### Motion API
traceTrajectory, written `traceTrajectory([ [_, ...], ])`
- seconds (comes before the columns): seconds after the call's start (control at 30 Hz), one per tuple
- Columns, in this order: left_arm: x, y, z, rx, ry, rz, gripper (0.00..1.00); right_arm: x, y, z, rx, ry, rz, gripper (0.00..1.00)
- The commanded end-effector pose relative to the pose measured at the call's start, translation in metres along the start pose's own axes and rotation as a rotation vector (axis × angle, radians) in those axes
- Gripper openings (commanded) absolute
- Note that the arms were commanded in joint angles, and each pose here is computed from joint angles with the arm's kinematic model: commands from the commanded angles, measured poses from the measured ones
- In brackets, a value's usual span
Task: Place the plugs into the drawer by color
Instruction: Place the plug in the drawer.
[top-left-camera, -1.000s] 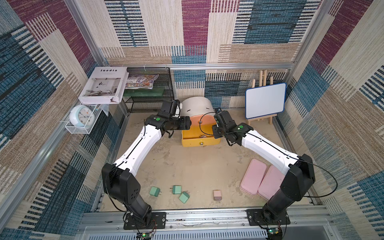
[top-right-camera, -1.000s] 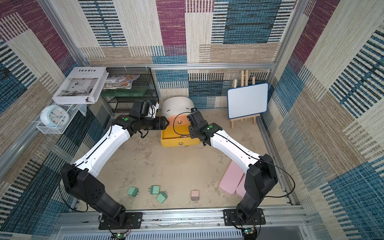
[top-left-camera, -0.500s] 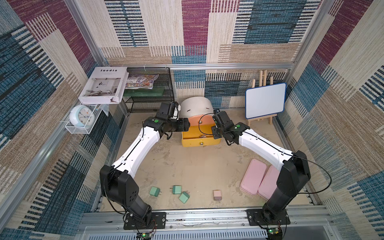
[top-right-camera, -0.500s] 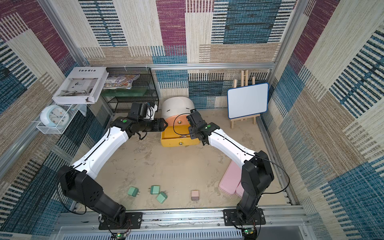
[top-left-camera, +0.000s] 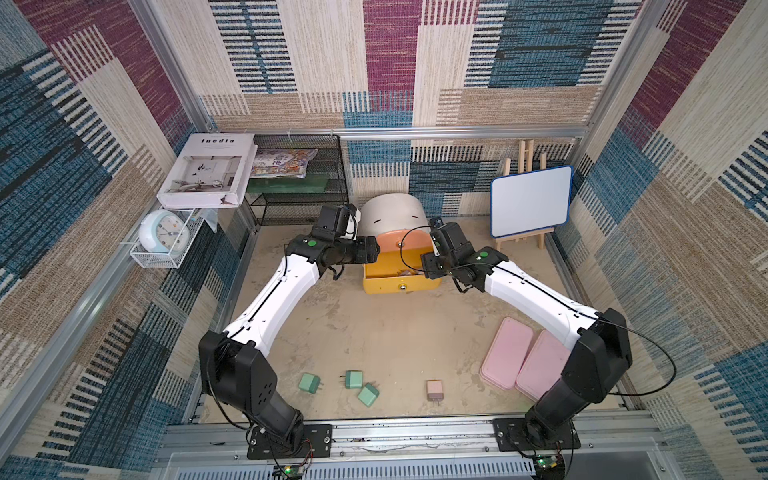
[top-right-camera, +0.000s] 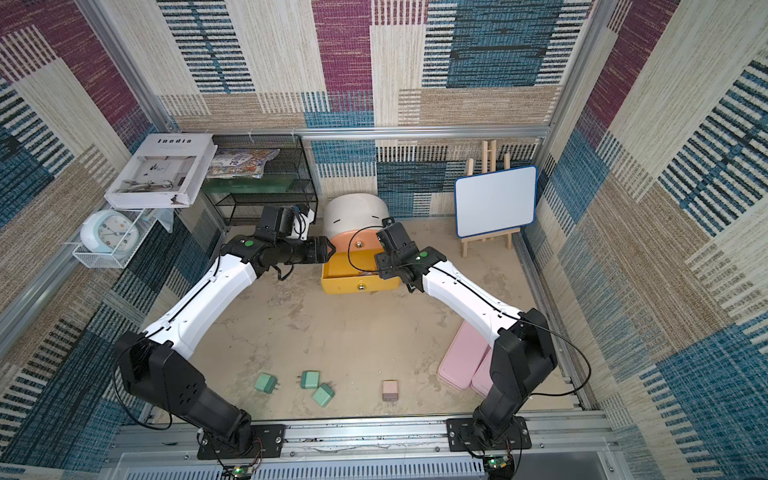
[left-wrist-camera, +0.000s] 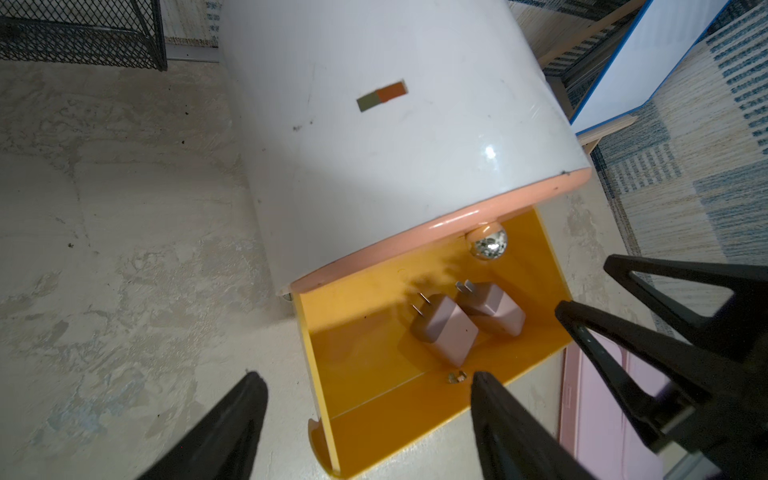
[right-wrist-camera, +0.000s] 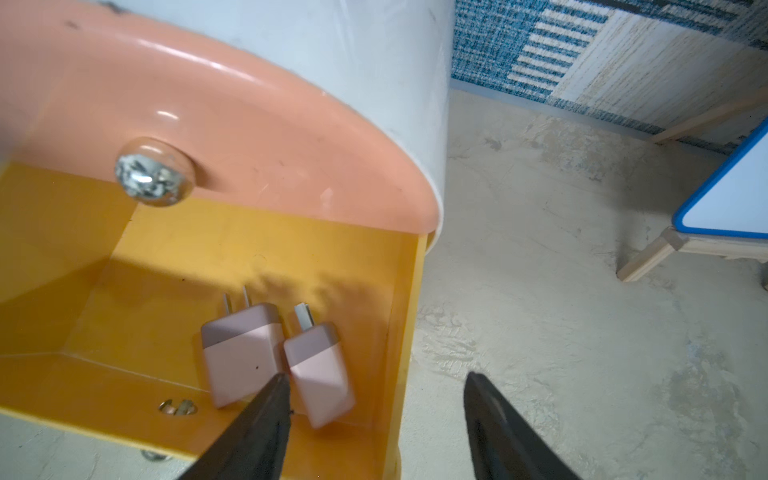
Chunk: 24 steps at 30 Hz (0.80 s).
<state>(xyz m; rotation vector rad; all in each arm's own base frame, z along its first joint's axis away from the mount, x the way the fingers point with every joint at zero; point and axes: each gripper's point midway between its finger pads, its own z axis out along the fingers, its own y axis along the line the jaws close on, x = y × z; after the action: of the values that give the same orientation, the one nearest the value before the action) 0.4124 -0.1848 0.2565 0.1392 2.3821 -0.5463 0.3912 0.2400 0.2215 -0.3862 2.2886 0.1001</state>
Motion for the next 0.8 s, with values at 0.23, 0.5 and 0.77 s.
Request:
traceTrajectory([
  [0.23, -0.002, -0.002, -0.004, 0.018, -0.016, -0.004, 0.81, 0.051, 0.024, -0.047, -0.222, 0.044, 0.112, 0.7],
  [0.5, -0.002, -0.002, -0.001, 0.021, -0.01, -0.006, 0.81, 0.162, 0.07, -0.068, -0.27, 0.219, 0.175, 0.68],
  [0.77, 0.0, -0.005, -0.002, 0.039, -0.007, -0.015, 0.81, 0.248, 0.106, -0.07, -0.25, 0.392, 0.219, 0.7],
])
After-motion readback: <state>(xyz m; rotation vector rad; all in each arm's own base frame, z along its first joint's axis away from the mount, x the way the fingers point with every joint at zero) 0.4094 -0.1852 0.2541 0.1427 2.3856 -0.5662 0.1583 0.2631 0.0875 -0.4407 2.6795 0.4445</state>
